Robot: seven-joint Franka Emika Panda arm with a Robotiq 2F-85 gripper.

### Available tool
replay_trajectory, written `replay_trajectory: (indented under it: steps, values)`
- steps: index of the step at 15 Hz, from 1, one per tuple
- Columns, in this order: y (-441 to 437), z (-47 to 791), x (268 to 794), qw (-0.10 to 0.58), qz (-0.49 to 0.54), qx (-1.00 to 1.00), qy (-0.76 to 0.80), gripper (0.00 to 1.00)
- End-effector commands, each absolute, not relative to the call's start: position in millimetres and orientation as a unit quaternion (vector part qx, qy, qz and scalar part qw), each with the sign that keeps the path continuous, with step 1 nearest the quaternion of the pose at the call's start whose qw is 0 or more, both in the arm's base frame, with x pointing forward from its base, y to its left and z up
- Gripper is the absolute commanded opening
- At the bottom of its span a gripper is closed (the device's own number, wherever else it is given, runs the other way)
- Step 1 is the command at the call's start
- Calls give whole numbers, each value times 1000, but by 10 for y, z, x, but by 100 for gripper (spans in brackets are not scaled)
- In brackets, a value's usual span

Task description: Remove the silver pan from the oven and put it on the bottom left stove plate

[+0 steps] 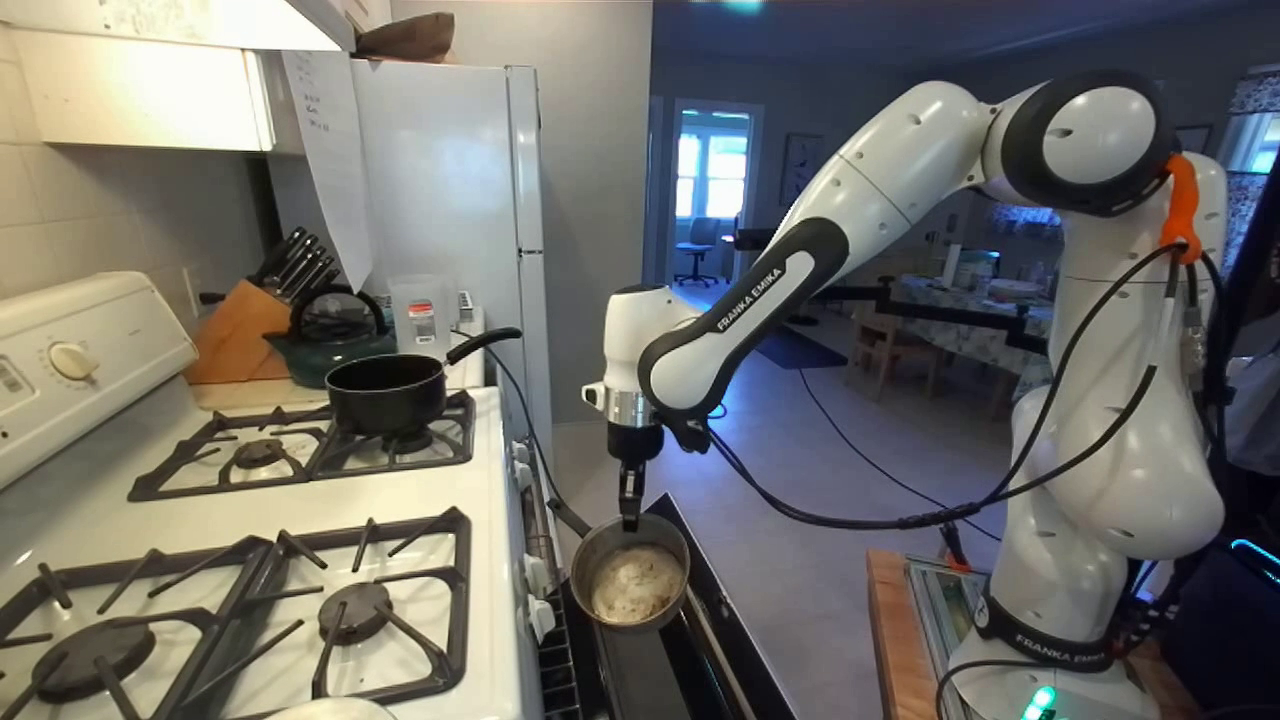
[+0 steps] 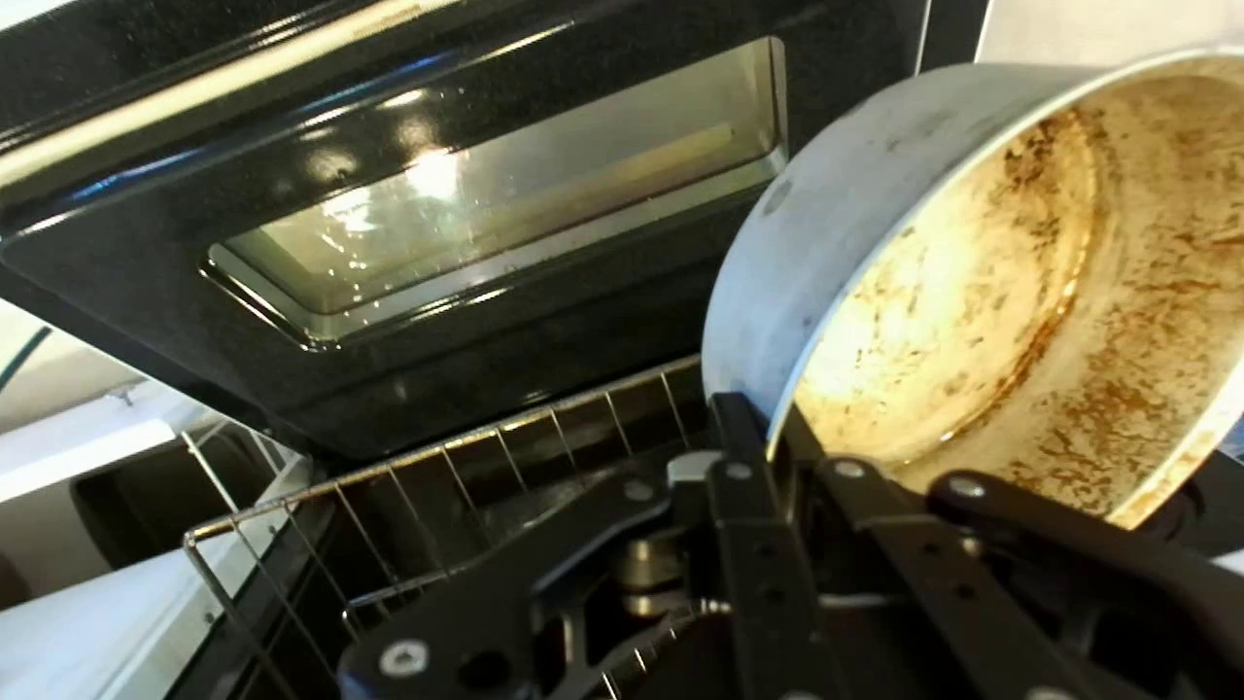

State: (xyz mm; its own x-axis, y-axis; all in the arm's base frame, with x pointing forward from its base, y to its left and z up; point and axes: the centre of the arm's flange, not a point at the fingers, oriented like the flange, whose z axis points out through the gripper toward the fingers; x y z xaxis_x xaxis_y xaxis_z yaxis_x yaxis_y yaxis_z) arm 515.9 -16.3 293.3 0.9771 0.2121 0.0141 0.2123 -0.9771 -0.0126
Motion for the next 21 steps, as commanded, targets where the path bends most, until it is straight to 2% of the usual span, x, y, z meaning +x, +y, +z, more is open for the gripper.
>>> replay_trajectory:
  steps: [1, 11, 21]
  values:
    - [-57, 3218, 5007, 33, -42, -990, -133, 2]
    - [124, 3659, 4800, 80, -87, -974, -193, 2]
    - [414, 4000, 5029, 138, -147, -959, -201, 2]
